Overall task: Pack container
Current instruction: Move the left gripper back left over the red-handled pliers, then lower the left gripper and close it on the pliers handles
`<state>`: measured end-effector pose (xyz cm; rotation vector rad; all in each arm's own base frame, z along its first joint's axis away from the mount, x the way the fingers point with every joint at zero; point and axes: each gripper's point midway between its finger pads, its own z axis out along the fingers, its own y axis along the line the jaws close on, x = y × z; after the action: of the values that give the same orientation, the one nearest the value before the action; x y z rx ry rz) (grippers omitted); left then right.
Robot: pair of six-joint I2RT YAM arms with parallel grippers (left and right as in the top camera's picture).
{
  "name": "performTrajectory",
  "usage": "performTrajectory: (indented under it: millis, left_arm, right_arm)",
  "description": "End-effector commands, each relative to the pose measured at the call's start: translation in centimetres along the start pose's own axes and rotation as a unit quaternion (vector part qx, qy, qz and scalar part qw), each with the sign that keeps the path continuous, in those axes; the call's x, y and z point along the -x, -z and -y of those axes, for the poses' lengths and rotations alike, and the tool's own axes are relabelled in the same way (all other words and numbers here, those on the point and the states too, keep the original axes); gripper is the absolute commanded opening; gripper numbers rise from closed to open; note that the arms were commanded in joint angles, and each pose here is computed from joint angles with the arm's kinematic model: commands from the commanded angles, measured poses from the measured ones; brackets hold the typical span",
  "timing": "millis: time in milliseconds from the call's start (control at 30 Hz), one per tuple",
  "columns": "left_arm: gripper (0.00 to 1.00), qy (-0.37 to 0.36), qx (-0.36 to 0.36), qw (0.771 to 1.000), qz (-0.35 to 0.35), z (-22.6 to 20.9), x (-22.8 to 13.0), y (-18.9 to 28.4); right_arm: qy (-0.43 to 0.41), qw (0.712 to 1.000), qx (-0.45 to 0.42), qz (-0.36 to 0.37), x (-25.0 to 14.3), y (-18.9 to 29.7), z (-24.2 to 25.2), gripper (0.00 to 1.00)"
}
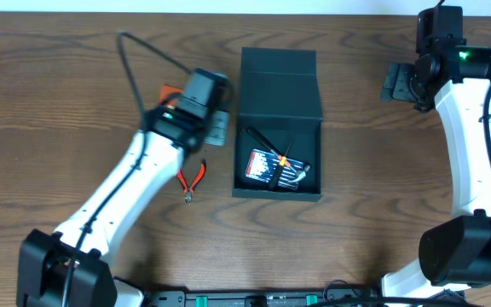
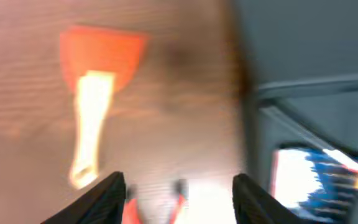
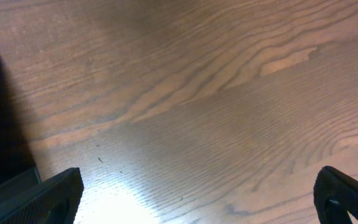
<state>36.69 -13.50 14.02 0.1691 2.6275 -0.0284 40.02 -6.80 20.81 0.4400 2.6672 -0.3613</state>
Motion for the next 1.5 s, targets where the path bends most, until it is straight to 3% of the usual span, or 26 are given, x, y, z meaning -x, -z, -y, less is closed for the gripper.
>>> performTrajectory:
  millis: [0,233,433,667,1233,1467]
  left_arm:
    - [0.61,0.1,0.054,0.993,-0.017,-4.8,-0.5,0.0]
    - [0.67,0.168,0.071,0.979,-0.086,-8.1,-3.9,-0.5]
    - [0.75,0.186,0.082,0.97,-0.132,-8.1,-7.3,-2.4]
    - [0.76,0.219,0.06,0.959,-0.168,-6.9,-10.5,-4.7]
    - [0.75,0.252,0.038,0.951,-0.176,-6.0,-14.0,-7.3]
    - [0.7,0.238,0.026,0.958,-0.159,-4.9,-13.3,-7.7]
  right_arm:
    - [-0.011,1.0,0.0,0.011,0.6,0.6,0.2,0.99]
    - [-0.011,1.0,0.0,0.011,0.6,0.6,0.2,0.99]
    - [-0.011,1.0,0.0,0.011,0.6,0.6,0.2,0.99]
    - [-0.011,1.0,0.0,0.011,0.6,0.6,0.2,0.99]
    - [-0.011,1.0,0.0,0.011,0.6,0.6,0.2,0.99]
    - [-0.011,1.0,0.0,0.011,0.6,0.6,0.2,0.99]
